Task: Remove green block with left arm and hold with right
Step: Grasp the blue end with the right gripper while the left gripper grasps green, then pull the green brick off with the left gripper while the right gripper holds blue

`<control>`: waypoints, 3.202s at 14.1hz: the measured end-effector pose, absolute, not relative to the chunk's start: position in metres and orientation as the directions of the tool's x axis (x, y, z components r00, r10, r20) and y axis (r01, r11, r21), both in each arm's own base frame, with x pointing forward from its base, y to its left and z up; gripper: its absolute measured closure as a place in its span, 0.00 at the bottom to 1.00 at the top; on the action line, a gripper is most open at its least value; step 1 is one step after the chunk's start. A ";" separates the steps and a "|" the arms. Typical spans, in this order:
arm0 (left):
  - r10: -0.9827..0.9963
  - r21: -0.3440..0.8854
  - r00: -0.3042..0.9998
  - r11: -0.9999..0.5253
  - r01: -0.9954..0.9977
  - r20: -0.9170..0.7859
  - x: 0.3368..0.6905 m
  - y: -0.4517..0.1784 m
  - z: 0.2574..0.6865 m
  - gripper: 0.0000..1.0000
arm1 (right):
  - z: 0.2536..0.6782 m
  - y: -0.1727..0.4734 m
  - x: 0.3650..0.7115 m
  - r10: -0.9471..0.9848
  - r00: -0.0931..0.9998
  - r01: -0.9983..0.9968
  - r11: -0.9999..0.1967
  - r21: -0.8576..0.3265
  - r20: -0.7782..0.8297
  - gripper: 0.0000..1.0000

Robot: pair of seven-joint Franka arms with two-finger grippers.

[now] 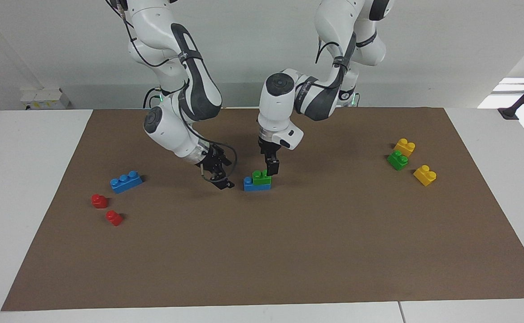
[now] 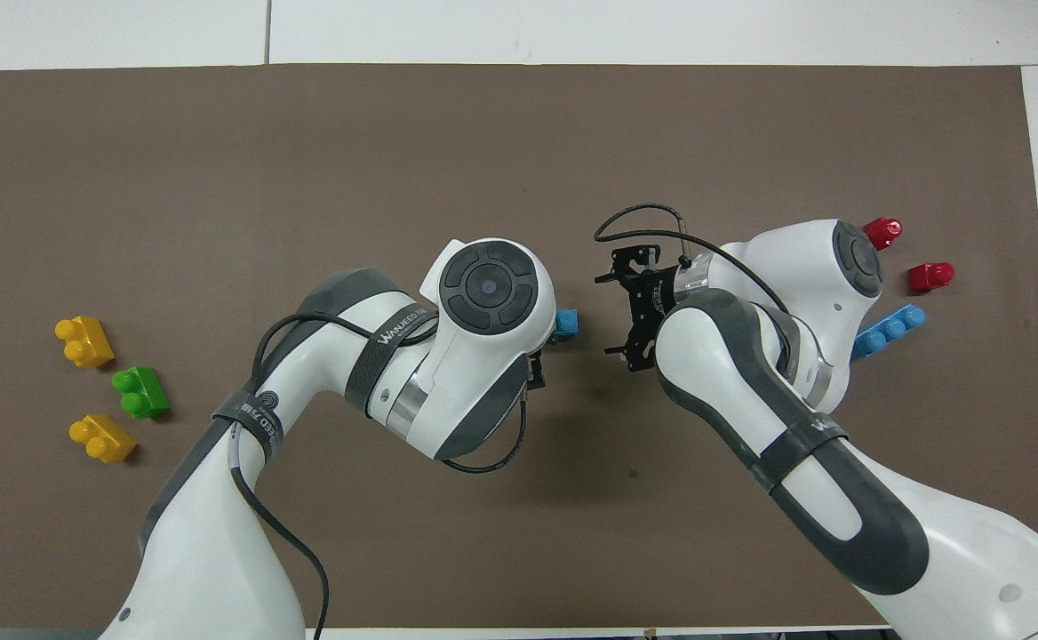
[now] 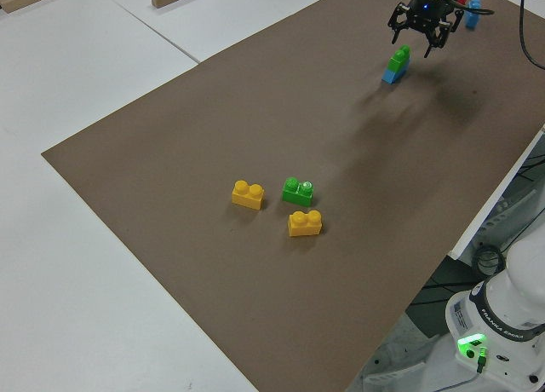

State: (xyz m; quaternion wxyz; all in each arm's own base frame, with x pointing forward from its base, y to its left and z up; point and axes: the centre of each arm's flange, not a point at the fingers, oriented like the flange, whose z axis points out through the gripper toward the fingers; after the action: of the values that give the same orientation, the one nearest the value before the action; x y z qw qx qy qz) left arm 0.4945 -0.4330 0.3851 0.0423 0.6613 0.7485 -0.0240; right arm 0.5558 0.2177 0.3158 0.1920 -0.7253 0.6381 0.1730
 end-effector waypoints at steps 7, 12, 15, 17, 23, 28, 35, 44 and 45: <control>0.986 0.043 -0.136 0.141 0.989 -0.100 0.504 -0.432 0.367 0.00 | 0.287 0.240 0.554 -0.874 0.127 -0.991 -0.097 -0.089 -0.469 0.00; 0.986 0.040 -0.139 0.143 0.989 -0.096 0.506 -0.433 0.356 0.00 | 0.274 0.260 0.548 -0.874 0.120 -0.991 -0.078 -0.109 -0.470 0.00; 0.988 0.045 -0.134 0.138 0.989 -0.081 0.506 -0.433 0.351 0.00 | 0.272 0.260 0.548 -0.876 0.120 -0.991 -0.076 -0.110 -0.467 0.00; 0.988 0.047 -0.133 0.137 0.989 -0.077 0.506 -0.433 0.350 0.00 | 0.272 0.260 0.549 -0.878 0.119 -0.990 -0.071 -0.119 -0.464 0.19; 0.989 0.046 -0.132 0.135 0.990 -0.070 0.505 -0.432 0.347 0.00 | 0.273 0.259 0.550 -0.879 0.118 -0.990 -0.065 -0.127 -0.462 0.53; 0.989 0.044 -0.133 0.136 0.990 -0.067 0.504 -0.431 0.345 0.00 | 0.273 0.258 0.550 -0.877 0.105 -0.991 -0.052 -0.125 -0.470 0.65; 0.988 0.054 -0.145 0.148 0.987 -0.060 0.505 -0.431 0.345 0.54 | 0.273 0.265 0.549 -0.880 0.117 -0.987 -0.051 -0.153 -0.459 0.65; 0.988 0.075 -0.142 0.147 0.986 -0.066 0.508 -0.427 0.358 0.66 | 0.277 0.267 0.552 -0.882 0.131 -0.981 -0.050 -0.186 -0.453 0.65; 0.987 0.081 -0.144 0.150 0.985 -0.071 0.507 -0.426 0.365 0.66 | 0.277 0.267 0.553 -0.883 0.131 -0.981 -0.049 -0.189 -0.451 0.65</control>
State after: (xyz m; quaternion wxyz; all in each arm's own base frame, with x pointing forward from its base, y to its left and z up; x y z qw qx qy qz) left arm 0.5075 -0.4263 0.3653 0.0532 0.6520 0.7563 0.0075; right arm 0.5526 0.2666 0.2774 0.2290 -0.7162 0.6505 0.1071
